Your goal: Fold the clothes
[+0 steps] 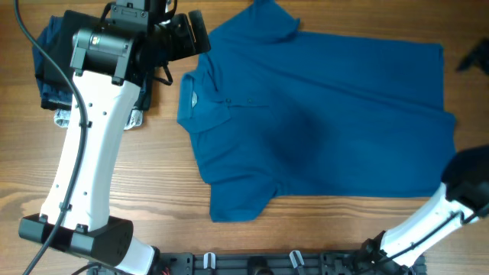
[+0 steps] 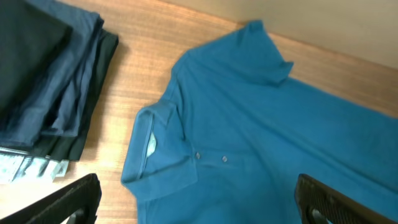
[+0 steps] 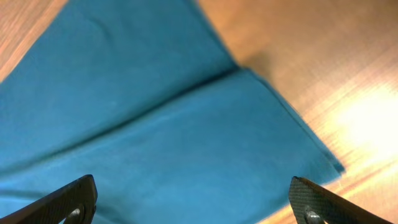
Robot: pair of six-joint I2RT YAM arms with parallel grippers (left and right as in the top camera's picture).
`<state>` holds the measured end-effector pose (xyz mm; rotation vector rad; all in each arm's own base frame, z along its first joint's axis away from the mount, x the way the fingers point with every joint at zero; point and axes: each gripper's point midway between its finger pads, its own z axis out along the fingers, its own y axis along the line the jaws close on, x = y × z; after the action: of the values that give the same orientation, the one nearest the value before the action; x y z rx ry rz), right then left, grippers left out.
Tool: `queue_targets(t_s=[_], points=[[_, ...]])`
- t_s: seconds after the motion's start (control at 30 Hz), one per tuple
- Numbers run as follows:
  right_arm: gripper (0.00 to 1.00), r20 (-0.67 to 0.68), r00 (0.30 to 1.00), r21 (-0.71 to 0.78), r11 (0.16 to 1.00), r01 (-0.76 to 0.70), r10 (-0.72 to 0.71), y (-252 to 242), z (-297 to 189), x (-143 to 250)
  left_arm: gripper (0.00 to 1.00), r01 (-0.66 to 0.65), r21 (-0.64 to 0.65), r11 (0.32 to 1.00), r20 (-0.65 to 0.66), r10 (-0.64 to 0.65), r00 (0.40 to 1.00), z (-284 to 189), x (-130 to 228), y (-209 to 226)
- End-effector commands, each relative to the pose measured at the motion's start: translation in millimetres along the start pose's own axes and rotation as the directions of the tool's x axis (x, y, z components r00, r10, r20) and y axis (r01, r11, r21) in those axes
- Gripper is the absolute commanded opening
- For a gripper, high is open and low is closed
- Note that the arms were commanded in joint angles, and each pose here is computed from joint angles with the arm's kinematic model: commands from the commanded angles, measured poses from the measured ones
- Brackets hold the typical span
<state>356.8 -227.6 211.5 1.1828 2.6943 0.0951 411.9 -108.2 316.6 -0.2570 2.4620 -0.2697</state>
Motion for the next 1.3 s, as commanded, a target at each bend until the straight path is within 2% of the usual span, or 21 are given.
queue_targets(t_s=[0.0,0.17,0.2,0.3,0.4,0.53,0.67,1.1,1.27], points=[[1.00,0.020,0.984,0.015,0.984,-0.176,0.176,-52,-30,21,1.00,0.002,-0.010,1.000,-0.042,-0.002,0.999,1,10,2],[1.00,-0.031,0.920,0.074,0.918,-0.389,0.392,-120,-29,63,1.00,0.023,-0.040,0.999,-0.095,-0.027,0.995,17,20,6],[1.00,-0.038,0.883,0.077,0.882,-0.465,0.468,-131,-24,72,1.00,0.047,-0.050,0.998,-0.107,-0.052,0.993,23,21,6],[0.99,-0.057,0.844,0.089,0.845,-0.527,0.533,-147,-1,88,1.00,0.052,-0.073,0.996,-0.145,-0.062,0.987,43,27,8],[0.97,-0.108,0.830,0.108,0.836,-0.537,0.547,-154,42,106,1.00,0.063,-0.115,0.991,-0.208,-0.086,0.974,63,40,13],[0.83,-0.150,0.831,0.116,0.844,-0.523,0.535,-152,90,127,1.00,0.050,-0.154,0.987,-0.273,-0.091,0.958,79,54,20],[0.83,-0.157,0.835,0.082,0.849,-0.522,0.528,-147,128,140,1.00,0.047,-0.162,0.986,-0.284,-0.092,0.954,82,56,21],[0.75,-0.078,0.829,0.118,0.831,-0.543,0.553,-162,169,154,1.00,0.043,-0.171,0.984,-0.300,-0.094,0.949,88,60,23],[0.64,-0.056,0.824,0.137,0.822,-0.553,0.564,-167,179,160,1.00,0.039,-0.182,0.982,-0.319,-0.097,0.943,86,65,25]])
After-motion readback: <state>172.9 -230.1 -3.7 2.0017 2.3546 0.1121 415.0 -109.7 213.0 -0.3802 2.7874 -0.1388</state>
